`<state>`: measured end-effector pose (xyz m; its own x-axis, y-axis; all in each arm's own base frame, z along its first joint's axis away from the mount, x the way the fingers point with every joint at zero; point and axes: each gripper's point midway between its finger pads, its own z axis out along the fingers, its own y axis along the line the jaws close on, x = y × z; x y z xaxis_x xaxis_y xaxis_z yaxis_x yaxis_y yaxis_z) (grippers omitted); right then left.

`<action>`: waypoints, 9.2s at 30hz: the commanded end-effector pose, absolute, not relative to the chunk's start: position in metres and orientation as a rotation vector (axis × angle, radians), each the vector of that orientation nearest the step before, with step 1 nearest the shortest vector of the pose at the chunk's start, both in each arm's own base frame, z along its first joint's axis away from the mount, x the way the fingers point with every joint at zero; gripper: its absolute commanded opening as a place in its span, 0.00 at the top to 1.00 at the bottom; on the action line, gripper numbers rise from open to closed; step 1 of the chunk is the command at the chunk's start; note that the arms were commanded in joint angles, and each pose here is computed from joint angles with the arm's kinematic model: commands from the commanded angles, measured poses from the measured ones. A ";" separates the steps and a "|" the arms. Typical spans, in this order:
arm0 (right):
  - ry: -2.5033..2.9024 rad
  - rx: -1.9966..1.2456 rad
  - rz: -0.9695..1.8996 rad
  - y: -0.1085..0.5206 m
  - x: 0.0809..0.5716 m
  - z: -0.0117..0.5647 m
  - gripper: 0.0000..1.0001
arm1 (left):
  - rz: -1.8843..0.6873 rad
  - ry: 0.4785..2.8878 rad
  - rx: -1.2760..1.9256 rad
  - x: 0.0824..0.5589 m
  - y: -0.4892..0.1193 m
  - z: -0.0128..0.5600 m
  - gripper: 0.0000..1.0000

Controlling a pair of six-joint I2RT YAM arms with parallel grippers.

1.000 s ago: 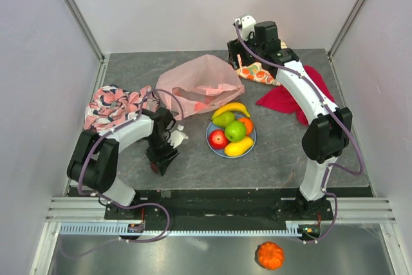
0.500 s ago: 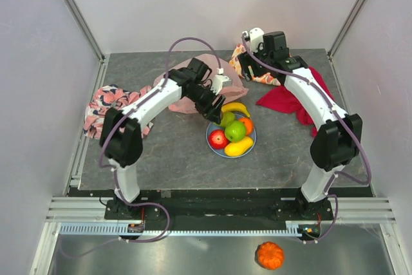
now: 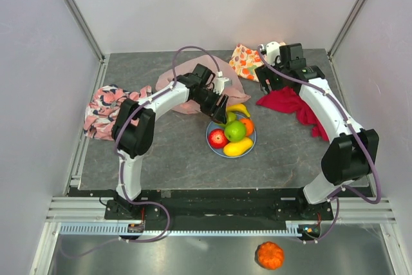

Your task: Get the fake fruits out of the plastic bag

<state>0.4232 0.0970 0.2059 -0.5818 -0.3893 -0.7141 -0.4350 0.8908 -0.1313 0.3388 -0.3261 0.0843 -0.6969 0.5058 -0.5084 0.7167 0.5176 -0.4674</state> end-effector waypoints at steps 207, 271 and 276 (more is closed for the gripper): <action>1.919 -2.001 0.367 0.167 0.433 0.041 0.37 | -0.643 2.382 0.737 0.384 -0.167 0.227 0.19; 2.257 -0.627 0.995 0.285 0.346 0.303 0.42 | -1.836 2.207 0.395 0.389 -0.244 0.253 0.98; 2.266 -0.423 0.911 0.213 0.388 0.302 0.38 | -1.992 2.182 0.519 0.363 -0.242 0.259 0.98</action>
